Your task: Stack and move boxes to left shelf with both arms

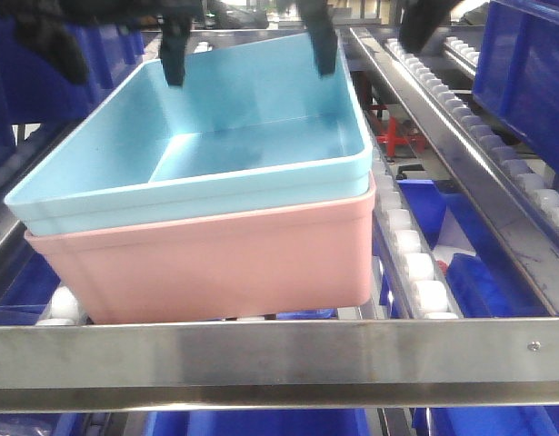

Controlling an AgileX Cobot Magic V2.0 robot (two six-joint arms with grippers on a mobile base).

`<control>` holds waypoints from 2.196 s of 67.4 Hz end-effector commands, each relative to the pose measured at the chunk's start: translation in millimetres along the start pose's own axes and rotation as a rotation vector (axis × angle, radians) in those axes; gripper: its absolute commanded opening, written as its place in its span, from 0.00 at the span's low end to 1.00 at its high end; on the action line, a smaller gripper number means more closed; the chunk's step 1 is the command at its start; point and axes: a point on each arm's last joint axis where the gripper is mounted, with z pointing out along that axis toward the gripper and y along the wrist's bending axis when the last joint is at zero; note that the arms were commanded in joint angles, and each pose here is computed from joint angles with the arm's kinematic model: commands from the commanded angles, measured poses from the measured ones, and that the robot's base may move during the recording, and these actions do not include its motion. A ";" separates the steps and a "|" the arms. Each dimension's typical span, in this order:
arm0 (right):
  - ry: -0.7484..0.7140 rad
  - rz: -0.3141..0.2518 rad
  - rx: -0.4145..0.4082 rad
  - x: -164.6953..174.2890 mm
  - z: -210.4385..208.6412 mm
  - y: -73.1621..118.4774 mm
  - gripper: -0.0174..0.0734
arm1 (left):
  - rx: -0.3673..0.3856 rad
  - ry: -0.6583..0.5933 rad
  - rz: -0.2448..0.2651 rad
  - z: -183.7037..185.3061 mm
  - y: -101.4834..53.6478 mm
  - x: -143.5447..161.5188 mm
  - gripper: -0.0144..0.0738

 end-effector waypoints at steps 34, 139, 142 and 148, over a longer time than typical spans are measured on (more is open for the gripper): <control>-0.191 0.030 -0.026 -16.7 -72.1 -27.9 0.25 | 0.017 -0.096 0.034 -77.2 19.2 -12.5 0.16; -0.733 0.044 -0.310 232.7 -187.4 -131.8 0.25 | 0.592 -0.406 0.445 -215.8 54.6 177.1 0.16; -0.733 0.044 -0.310 232.7 -187.4 -131.8 0.25 | 0.592 -0.406 0.445 -215.8 54.6 177.1 0.16; -0.733 0.044 -0.310 232.7 -187.4 -131.8 0.25 | 0.592 -0.406 0.445 -215.8 54.6 177.1 0.16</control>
